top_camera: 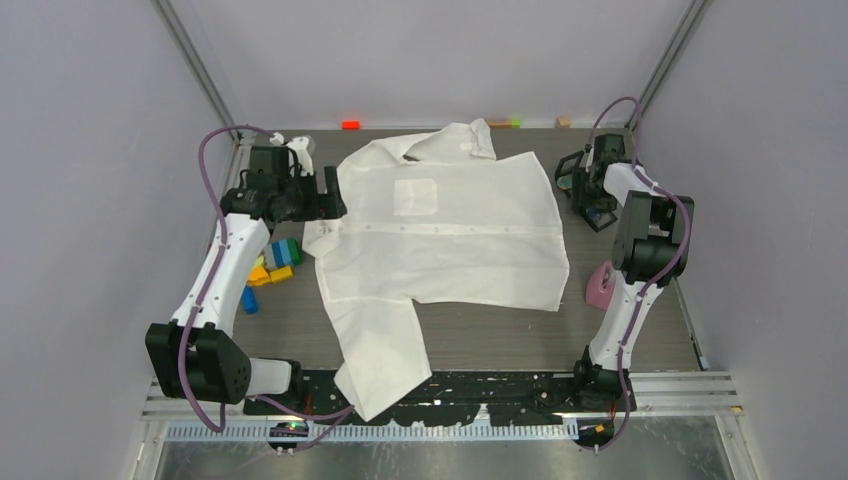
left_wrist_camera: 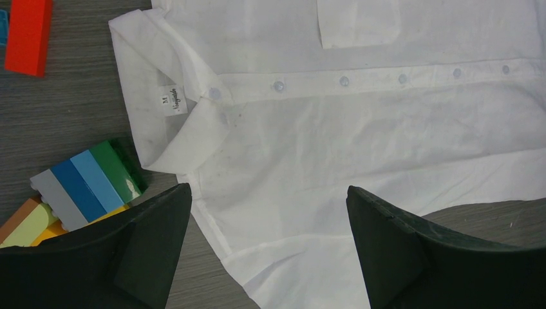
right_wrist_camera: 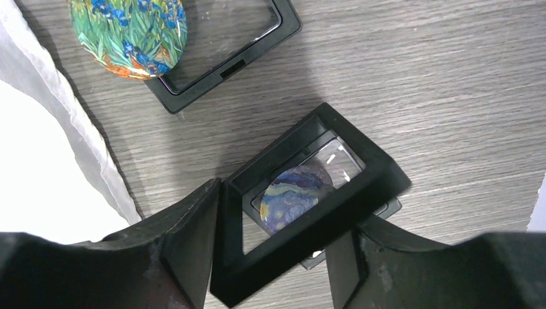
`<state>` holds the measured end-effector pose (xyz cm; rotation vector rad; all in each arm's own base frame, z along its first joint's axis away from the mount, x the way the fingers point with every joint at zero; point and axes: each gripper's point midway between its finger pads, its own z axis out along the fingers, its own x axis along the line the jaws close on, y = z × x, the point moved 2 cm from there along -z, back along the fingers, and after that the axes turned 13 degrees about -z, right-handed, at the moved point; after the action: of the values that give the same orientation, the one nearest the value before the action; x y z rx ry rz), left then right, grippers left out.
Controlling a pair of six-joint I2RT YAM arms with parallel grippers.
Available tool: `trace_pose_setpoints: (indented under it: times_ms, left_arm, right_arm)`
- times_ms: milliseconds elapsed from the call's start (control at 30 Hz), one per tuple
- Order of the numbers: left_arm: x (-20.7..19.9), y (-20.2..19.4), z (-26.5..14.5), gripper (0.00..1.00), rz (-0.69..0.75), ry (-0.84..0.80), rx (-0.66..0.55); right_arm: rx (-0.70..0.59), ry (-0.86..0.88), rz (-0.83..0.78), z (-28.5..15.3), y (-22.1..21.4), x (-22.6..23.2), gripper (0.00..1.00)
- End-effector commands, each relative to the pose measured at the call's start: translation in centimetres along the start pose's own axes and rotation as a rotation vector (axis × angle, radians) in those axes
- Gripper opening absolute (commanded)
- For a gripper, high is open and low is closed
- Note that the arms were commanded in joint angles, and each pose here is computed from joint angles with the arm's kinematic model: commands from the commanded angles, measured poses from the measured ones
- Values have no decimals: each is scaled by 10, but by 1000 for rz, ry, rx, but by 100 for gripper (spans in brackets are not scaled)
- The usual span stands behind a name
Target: Pin the brooch onto the clothing
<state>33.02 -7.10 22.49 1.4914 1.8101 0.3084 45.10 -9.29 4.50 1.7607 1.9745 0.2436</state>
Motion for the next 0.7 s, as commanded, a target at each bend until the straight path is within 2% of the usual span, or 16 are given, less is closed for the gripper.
trace_pose_setpoints:
  times_ms: [0,100,400,467,567,667]
  left_arm:
    - [0,4,-9,94,24,-3,-33]
    - [-1,4,-10,94,25,-4,-35]
    - [-1,5,-12,94,26,-5,-39]
    - [-1,5,-12,94,26,-4,-41]
    - [-1,5,-13,95,27,-6,-45]
    - [-2,5,-13,95,25,-8,-46]
  right_arm:
    - [-25,-7,13,-2,10,-5,57]
    - [-34,-1,21,-9,10,-4,49]
    - [-45,22,40,-23,11,-1,39]
    - [-43,27,40,-24,10,0,43]
    - [-36,16,39,-24,8,-1,60]
    - [-29,3,31,-25,7,-1,66]
